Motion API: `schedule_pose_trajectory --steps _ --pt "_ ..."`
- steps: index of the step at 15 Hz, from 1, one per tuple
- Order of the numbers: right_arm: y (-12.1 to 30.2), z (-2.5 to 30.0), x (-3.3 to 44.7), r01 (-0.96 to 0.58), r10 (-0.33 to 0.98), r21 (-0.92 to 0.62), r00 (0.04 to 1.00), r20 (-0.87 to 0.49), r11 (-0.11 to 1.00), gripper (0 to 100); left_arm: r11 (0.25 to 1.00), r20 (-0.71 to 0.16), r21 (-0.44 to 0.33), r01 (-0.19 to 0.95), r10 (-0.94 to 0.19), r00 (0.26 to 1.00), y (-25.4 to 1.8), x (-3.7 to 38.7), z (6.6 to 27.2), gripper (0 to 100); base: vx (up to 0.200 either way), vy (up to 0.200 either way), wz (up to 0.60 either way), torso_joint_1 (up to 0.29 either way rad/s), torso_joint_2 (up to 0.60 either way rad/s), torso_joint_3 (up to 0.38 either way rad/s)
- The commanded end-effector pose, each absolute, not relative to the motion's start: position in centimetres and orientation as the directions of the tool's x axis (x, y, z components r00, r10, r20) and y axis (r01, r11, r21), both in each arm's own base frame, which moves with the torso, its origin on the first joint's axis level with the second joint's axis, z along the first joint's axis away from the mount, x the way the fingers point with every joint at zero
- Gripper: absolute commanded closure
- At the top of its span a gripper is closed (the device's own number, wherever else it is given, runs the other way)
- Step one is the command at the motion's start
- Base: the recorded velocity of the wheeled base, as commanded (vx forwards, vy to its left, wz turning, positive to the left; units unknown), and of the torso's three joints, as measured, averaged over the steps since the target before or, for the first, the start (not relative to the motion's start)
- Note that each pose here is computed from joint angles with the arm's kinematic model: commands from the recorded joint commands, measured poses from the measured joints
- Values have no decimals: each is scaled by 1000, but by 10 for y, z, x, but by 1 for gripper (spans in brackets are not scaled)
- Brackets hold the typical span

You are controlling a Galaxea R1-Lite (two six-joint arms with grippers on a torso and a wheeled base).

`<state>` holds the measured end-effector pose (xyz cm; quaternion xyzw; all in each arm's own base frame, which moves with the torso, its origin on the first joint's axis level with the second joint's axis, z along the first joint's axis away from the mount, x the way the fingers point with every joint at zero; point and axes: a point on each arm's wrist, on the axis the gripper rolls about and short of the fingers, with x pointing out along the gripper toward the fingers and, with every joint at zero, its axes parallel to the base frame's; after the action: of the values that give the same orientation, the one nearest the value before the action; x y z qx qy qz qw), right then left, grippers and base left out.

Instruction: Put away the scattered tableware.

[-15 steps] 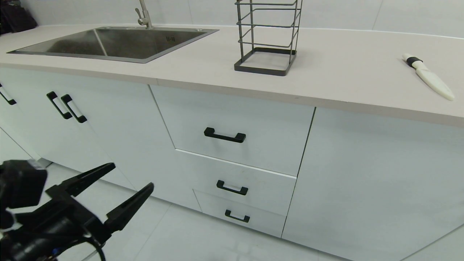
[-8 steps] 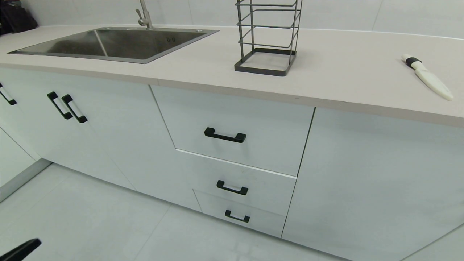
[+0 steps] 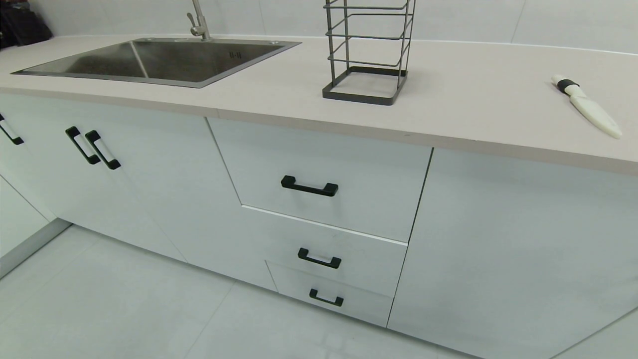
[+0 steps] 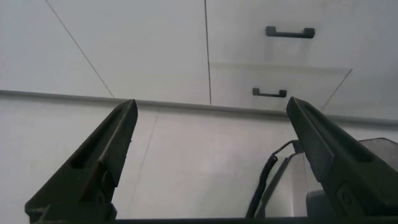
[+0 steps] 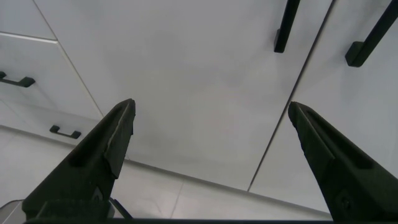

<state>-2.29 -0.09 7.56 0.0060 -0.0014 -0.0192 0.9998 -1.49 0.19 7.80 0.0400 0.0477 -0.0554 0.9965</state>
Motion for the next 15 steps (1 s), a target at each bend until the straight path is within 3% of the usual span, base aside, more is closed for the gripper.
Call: schedule_pose_trajectory --steps 1,3,7,10,15 --pt "-1 76 -23 38 -38 12 999 2 999 0 997 -70 76 34 -29 997 1 -17 77 0 0 0 -600 2 7 7" --pt "-1 76 -23 38 -38 11 999 2 999 0 997 2 80 -18 18 1000 0 -23 76 0 0 0 -600 2 0 0" --pt "-1 76 -23 38 -38 11 999 2 999 0 997 2 70 -11 11 1000 0 -23 76 0 0 0 0 0 0 0" --pt "-1 76 -23 35 -35 8 999 2 999 0 1000 2 -20 -15 15 1000 0 -23 76 0 0 0 0 0 0 0" --pt "-1 76 -23 37 -37 8 999 2 999 0 999 2 -28 -17 17 1000 0 -23 76 0 0 0 0 0 0 0"
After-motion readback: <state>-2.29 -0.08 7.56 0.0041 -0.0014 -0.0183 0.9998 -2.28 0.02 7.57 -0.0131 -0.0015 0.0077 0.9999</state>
